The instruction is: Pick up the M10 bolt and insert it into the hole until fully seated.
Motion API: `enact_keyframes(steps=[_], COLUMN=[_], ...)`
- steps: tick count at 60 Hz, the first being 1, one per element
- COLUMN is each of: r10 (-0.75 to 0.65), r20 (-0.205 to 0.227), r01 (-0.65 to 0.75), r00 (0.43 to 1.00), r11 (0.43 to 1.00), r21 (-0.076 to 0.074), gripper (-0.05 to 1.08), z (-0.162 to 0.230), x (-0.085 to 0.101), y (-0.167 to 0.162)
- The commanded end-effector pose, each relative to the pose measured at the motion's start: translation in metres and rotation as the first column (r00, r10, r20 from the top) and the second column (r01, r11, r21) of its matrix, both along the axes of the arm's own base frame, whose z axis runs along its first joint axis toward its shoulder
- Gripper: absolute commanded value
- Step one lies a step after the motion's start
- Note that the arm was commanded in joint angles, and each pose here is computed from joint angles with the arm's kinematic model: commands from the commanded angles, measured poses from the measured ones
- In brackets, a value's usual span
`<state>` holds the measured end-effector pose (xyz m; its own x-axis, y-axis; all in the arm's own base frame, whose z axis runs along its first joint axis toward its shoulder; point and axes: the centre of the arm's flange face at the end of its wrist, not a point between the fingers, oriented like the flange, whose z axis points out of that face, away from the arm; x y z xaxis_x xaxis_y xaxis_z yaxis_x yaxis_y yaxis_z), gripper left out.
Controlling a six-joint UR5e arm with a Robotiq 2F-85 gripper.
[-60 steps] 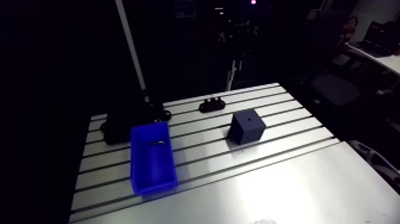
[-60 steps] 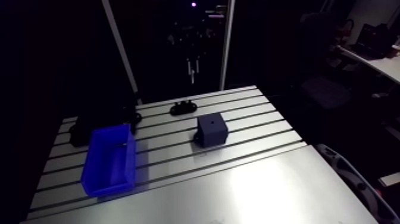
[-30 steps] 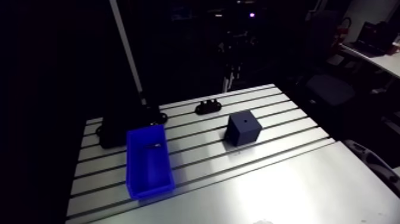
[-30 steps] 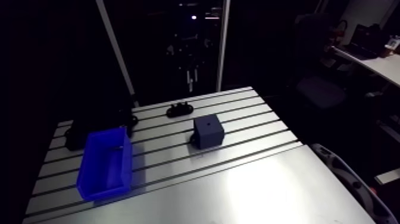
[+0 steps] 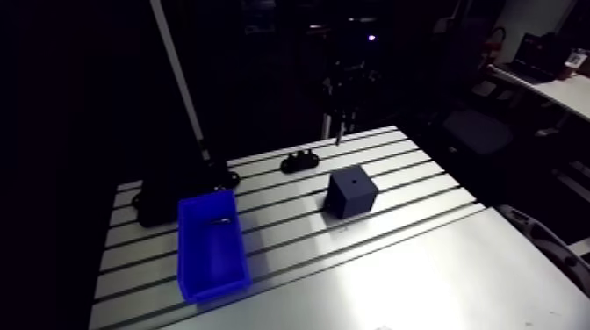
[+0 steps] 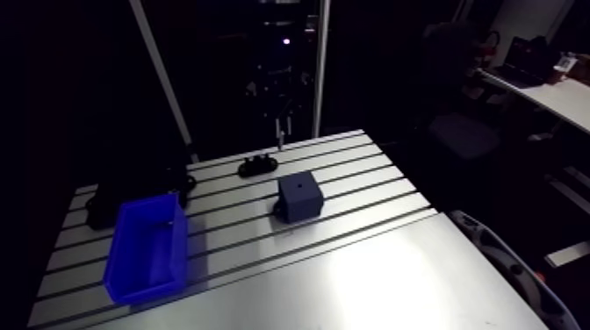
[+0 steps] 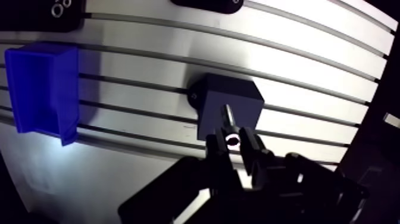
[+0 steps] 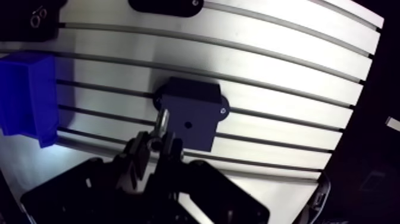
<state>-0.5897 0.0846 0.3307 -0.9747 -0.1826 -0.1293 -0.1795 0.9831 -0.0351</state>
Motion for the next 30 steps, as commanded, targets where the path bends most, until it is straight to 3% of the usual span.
enact_keyframes(steps=[1,30], r10=[-0.031,-0.052], r20=[0.032,0.078], r01=[0.031,0.054], r00=[0.999,0.996], r11=[0.999,0.998], r21=[-0.010,-0.028], gripper=[1.08,1.08], z=[-0.005,-0.018], x=[0.009,0.008], y=[0.018,0.036])
